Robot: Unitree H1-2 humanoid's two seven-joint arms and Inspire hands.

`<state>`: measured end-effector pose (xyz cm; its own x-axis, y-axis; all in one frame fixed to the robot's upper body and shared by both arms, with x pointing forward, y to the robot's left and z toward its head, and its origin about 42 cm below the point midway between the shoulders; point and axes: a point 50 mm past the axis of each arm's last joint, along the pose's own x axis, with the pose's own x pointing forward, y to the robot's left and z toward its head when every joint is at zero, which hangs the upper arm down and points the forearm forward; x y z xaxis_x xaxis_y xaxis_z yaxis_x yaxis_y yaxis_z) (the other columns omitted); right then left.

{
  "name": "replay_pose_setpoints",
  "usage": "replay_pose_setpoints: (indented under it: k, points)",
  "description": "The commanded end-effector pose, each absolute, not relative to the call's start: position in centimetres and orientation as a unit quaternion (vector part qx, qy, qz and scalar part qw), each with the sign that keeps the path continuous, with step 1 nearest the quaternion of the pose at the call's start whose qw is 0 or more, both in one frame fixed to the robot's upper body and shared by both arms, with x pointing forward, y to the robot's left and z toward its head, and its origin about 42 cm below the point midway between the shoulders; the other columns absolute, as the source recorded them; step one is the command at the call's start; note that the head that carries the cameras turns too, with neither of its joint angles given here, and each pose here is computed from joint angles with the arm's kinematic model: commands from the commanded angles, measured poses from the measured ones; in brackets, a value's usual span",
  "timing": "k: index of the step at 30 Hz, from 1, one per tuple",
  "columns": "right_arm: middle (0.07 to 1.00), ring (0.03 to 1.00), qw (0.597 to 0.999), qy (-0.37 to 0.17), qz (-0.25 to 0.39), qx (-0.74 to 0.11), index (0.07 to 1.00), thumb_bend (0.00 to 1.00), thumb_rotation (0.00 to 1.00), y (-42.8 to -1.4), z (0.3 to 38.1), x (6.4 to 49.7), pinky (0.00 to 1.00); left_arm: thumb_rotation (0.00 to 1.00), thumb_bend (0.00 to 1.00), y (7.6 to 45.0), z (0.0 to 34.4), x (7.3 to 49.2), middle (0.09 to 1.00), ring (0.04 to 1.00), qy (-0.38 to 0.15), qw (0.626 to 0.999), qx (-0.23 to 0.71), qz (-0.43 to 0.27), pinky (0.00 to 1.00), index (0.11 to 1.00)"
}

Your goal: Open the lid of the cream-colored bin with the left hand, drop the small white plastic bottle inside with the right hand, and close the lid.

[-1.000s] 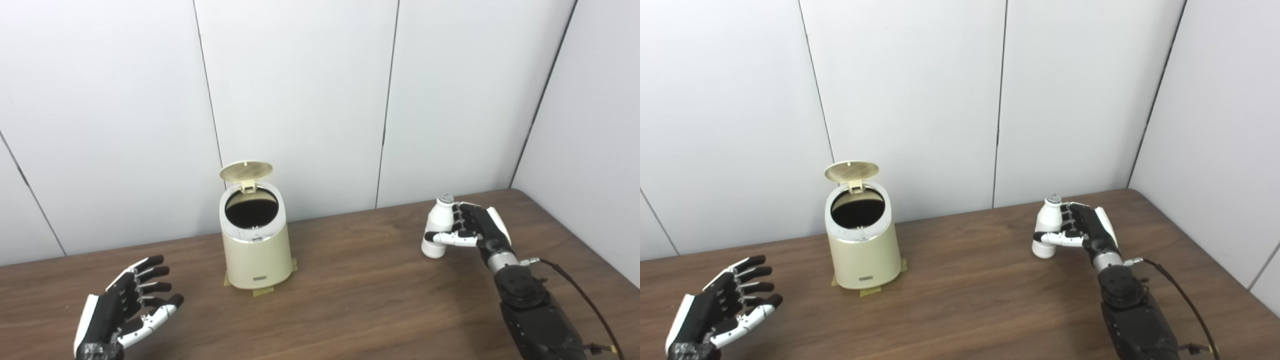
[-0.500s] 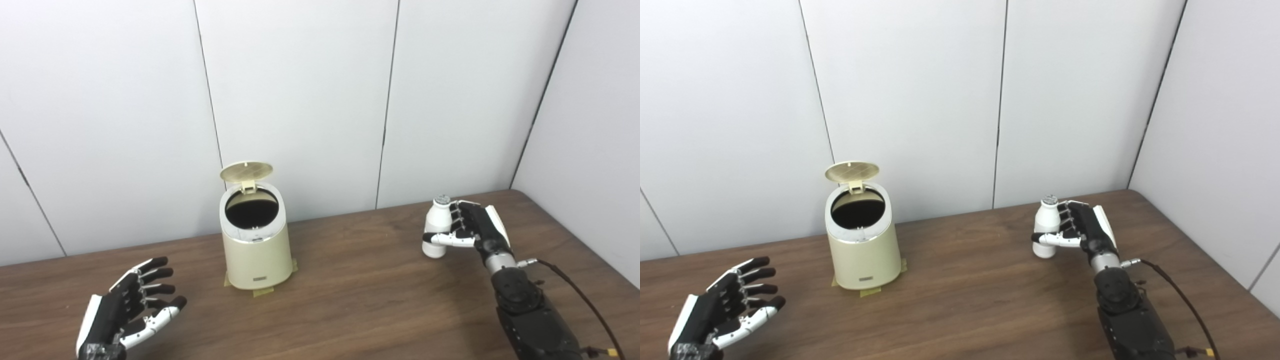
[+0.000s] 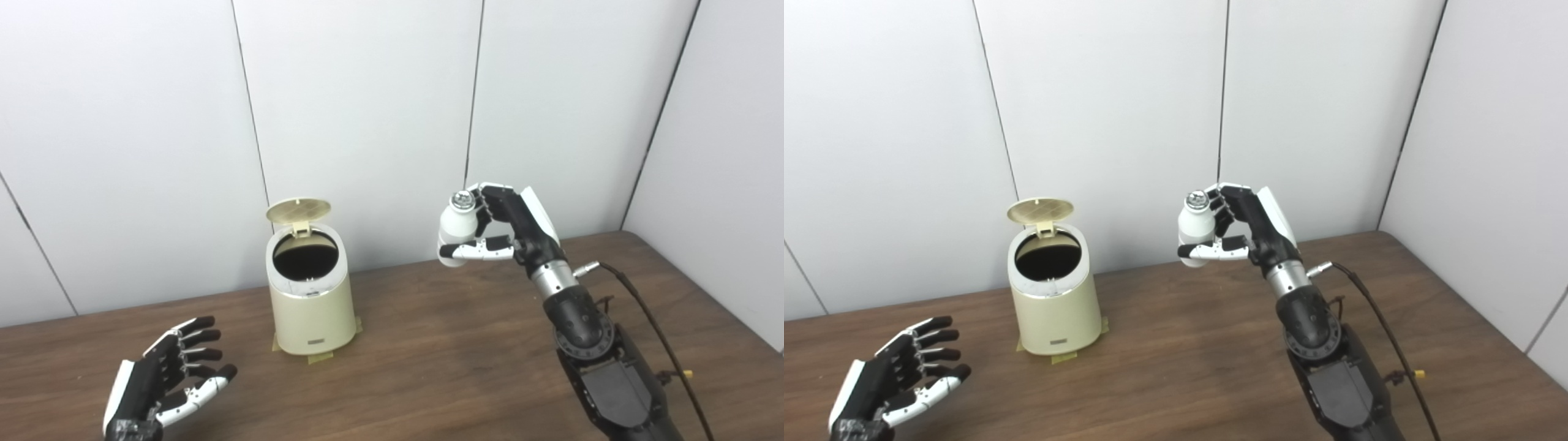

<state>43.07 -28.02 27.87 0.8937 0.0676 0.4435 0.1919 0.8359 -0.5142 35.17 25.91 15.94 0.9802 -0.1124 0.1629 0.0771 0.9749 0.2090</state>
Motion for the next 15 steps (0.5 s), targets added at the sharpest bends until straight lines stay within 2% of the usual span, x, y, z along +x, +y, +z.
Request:
replay_pose_setpoints:
  k: [1, 5, 12, 15]
  points:
    - [0.476, 0.4, 0.911, -0.292, -0.029, -0.29, 0.532, 0.52, 0.0, -26.4, 31.9, 44.0, 0.33, 0.01, 0.63, 25.1, 17.8, 36.1, 0.726, 0.639, -0.134, 0.984, 0.104, -0.05, 0.56, 0.777]
    - [0.478, 0.438, 0.914, -0.303, 0.001, -0.269, 0.499, 0.52, 0.0, -24.5, 32.7, 45.2, 0.37, 0.03, 0.64, 24.3, 17.6, 36.2, 0.722, 0.642, -0.137, 0.983, 0.106, -0.055, 0.59, 0.775]
    - [0.478, 0.399, 0.921, -0.302, 0.029, -0.244, 0.531, 0.52, 0.0, -19.9, 34.1, 45.8, 0.33, 0.07, 0.65, 23.0, 17.2, 36.2, 0.719, 0.648, -0.138, 0.984, 0.1, -0.059, 0.6, 0.783]
    - [0.48, 0.388, 0.928, -0.299, 0.048, -0.216, 0.53, 0.52, 0.0, -18.2, 34.3, 46.0, 0.31, 0.05, 0.65, 22.5, 17.2, 36.2, 0.718, 0.653, -0.138, 0.984, 0.096, -0.06, 0.61, 0.778]
